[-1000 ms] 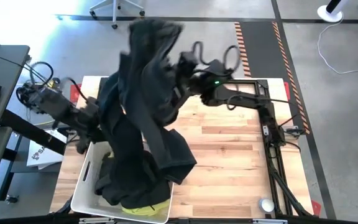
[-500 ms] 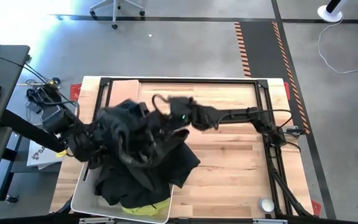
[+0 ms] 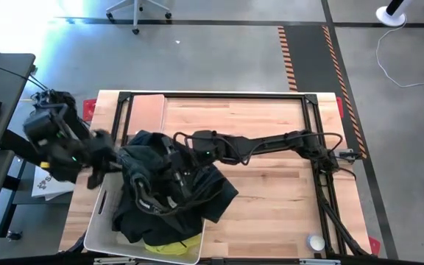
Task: Sort clothes
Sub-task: Put the dark blue pants into the white bin
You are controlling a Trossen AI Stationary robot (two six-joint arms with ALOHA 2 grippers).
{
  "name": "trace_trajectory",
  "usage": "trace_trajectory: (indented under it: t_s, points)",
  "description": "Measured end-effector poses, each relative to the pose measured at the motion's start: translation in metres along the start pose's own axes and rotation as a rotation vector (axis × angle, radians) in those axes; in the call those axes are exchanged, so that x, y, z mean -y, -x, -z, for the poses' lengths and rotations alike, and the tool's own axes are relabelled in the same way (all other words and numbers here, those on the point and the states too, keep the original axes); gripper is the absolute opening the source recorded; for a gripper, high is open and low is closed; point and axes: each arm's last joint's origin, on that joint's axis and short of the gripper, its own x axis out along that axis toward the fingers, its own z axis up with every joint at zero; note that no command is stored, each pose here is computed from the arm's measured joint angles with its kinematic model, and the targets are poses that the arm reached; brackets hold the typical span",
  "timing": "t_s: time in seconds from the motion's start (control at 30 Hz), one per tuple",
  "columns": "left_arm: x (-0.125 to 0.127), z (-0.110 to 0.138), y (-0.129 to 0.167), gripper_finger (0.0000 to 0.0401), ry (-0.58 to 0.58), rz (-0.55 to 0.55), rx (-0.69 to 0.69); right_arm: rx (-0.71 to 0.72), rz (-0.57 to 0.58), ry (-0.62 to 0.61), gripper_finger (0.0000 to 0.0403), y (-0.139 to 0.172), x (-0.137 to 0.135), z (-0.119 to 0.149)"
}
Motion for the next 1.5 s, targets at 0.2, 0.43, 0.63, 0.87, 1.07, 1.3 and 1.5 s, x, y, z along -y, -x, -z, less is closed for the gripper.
trace_trajectory:
  t_s: [0.2, 0.43, 0.63, 0.87, 1.07, 1.3, 1.5]
  points:
    - [-0.008, -0.031, 0.037, 0.0126, -0.084, -0.025, 0.393, 0.012, -0.003, -0.051, 0.0044, -0.026, 0.004, 0.033]
    - [0.005, -0.051, 0.054, 0.0126, -0.075, 0.002, 0.614, -0.08, -0.009, -0.049, 0.0055, -0.042, 0.004, 0.061]
    - [0.025, -0.055, 0.046, 0.0126, -0.048, -0.016, 0.649, -0.118, -0.043, -0.013, 0.0123, -0.035, -0.003, 0.042]
    - [0.051, -0.055, 0.026, 0.0126, -0.098, -0.068, 0.628, -0.193, -0.124, 0.021, 0.022, -0.005, -0.021, -0.005]
    - [0.061, -0.057, 0.012, 0.0126, -0.116, -0.15, 0.633, -0.327, -0.102, 0.069, 0.0232, 0.042, -0.049, -0.057]
    - [0.037, -0.083, -0.005, 0.0109, -0.09, -0.322, 0.578, -0.53, 0.102, 0.152, 0.0231, 0.102, -0.09, -0.102]
    - [-0.012, -0.115, -0.027, 0.0044, -0.055, -0.507, 0.391, -0.609, 0.264, 0.134, 0.0231, 0.137, -0.112, -0.123]
